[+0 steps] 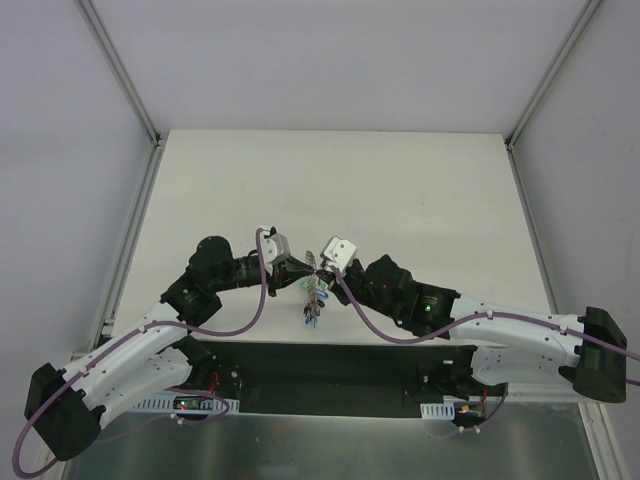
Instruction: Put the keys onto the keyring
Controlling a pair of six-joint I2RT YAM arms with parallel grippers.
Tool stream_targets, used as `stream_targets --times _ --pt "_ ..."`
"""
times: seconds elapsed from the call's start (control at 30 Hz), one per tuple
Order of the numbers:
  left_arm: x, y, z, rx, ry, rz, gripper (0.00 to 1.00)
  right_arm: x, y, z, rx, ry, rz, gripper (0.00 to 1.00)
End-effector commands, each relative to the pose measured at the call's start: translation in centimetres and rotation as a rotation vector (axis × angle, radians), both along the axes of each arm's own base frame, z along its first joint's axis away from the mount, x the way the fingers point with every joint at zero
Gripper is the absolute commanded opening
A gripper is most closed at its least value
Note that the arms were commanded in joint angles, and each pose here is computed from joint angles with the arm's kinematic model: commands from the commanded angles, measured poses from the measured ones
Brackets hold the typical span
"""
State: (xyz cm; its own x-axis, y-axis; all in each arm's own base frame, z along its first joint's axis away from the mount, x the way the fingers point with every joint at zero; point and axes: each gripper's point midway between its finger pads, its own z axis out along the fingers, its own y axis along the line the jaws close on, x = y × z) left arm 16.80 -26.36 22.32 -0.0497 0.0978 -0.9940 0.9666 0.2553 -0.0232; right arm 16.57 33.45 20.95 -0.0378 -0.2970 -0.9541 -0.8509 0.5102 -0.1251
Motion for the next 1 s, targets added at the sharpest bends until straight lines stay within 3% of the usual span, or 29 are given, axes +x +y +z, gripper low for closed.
stream_targets --times 0.0,0.33,0.7,0.8,0.97 --pt "0.7 0.3 3.4 -0.113 -0.098 0.042 0.00 -0.5 0.7 1.0 0.047 0.002 0.042 0.01" --pt "0.8 0.3 3.5 -0.155 -0.097 0.061 0.00 -2.2 3.0 1.4 0.079 0.023 0.155 0.01" --pt "1.1 0.4 3.1 -0.152 -0.090 0.073 0.00 -0.8 1.3 2.2 0.043 -0.065 0.085 0.01" --pt "1.1 0.5 3.1 -0.121 -0.094 0.073 0.17 -0.6 0.5 2.6 -0.011 -0.120 0.094 0.01" --pt "1.1 0.8 3.2 -0.064 -0.124 0.071 0.26 -1.0 0.0 3.1 -0.093 -0.183 0.161 0.01"
